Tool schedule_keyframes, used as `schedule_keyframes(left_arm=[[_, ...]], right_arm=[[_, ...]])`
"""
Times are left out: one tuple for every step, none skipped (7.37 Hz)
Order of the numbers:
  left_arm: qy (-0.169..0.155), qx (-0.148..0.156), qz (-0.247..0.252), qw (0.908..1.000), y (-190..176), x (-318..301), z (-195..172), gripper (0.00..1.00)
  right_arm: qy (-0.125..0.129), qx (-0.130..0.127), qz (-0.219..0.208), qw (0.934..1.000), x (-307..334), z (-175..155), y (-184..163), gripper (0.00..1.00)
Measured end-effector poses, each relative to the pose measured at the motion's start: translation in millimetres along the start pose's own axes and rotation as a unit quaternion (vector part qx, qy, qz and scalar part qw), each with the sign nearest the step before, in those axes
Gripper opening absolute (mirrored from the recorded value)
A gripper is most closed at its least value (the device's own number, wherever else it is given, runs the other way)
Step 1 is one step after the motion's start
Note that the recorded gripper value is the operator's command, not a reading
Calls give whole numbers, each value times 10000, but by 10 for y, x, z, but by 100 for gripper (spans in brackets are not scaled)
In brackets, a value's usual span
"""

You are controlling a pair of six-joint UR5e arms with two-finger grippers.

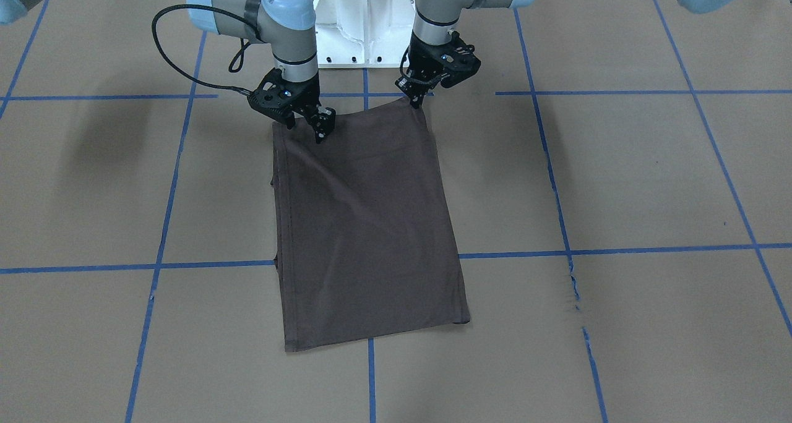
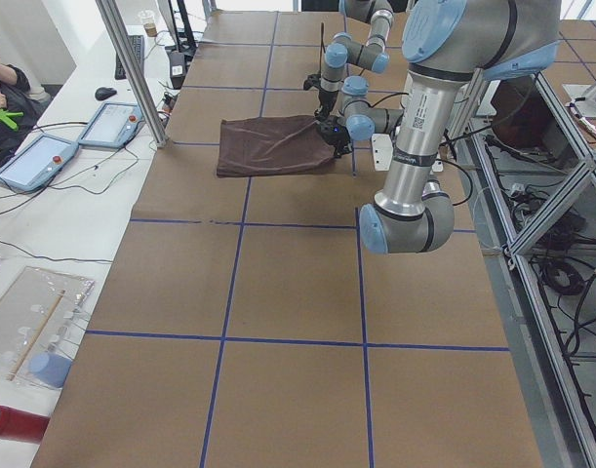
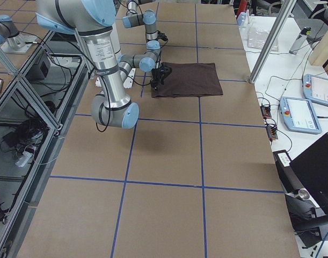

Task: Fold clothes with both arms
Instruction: 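Grasp both near corners of the shirt with left and right grippers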

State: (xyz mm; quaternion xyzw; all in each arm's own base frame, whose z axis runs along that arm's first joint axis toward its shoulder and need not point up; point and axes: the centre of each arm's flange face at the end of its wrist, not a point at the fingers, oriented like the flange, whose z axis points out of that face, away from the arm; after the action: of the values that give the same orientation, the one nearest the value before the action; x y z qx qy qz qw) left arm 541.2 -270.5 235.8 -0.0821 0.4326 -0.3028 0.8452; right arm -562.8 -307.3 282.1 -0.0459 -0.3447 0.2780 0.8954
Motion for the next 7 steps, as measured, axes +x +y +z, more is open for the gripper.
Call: schedule_keyframes(left_arm=[[2,3,-3,10000,-8,-3,-6,0],[2,7,-5,10000,-15,-9,-9,0],[-1,10,-7,10000,-20,-14,-8,0],[-1,12,-8,10000,-23,-15,-9,0],[-1,14,-10,10000,-27,-16,-9,0],[-2,17,-12,10000,-31,-17,-8,0],[-4,19,-13,10000,-34,-19,-7,0]], right_arm=[[65,-24,-45,10000,43,54,88,100],[125,-49,-90,9999,89,107,171,100],[175,-67,-126,9997,122,153,233,100],[200,-81,-150,9997,135,177,274,100],[208,-94,-163,9996,140,182,296,100],[211,-102,-169,9996,142,186,310,99],[210,-107,-169,9996,143,187,318,87]])
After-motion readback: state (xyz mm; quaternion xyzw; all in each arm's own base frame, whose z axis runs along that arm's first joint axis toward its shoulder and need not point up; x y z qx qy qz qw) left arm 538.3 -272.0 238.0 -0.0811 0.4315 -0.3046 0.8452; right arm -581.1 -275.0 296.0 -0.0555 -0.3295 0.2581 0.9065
